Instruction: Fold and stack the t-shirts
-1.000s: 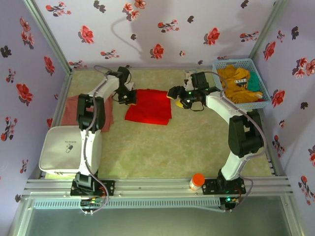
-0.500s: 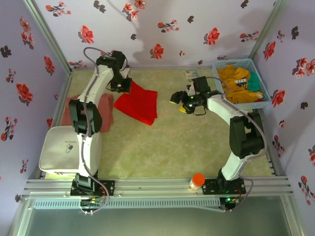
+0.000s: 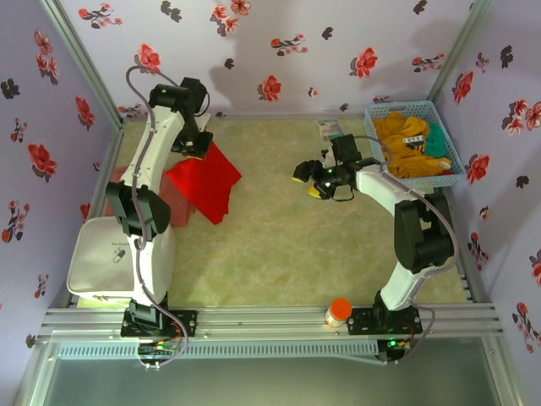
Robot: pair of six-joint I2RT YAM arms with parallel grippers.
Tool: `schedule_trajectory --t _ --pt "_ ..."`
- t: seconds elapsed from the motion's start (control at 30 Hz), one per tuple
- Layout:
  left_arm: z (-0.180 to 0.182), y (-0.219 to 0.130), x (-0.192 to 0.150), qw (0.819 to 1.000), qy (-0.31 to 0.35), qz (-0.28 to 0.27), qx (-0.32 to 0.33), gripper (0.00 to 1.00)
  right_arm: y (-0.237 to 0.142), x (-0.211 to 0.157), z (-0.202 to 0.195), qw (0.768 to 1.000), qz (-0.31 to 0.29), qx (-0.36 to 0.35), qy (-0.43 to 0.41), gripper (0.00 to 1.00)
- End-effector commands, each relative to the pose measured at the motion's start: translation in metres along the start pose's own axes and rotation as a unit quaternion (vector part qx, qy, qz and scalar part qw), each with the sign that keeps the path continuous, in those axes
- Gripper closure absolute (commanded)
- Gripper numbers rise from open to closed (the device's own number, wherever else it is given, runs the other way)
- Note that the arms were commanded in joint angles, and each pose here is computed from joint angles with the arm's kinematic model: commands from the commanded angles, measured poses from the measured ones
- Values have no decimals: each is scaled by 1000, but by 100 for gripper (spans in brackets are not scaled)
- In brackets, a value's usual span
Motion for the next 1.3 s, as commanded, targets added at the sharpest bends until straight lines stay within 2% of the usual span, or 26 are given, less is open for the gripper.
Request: schedule_trajectory --t 0.0,0.53,0.93,1.27 --pt "13 -41 -15 999 -12 -26 15 100 -4 -4 1 1000 1 4 -2 30" --pt "52 -59 -32 997 -52 -38 41 100 2 -9 -3 1000 14 -1 1 30" --pt "73 -34 -37 996 -77 -29 36 100 7 -14 -2 1000 22 -7 -3 30" --pt "109 -23 -42 991 -121 -34 47 100 14 -18 -3 1000 31 -7 -3 30"
Point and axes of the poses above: each hand's point on the last joint's axis, 136 mm out from that joint toward the fingers, its own y axis out along the fingers, its own z axis along the line the jaws close on, x = y × z, the point moved 5 cm from there along -y, back along the fingers, and after that the axes turned 2 degrees about -y, right-handed, at the moved point
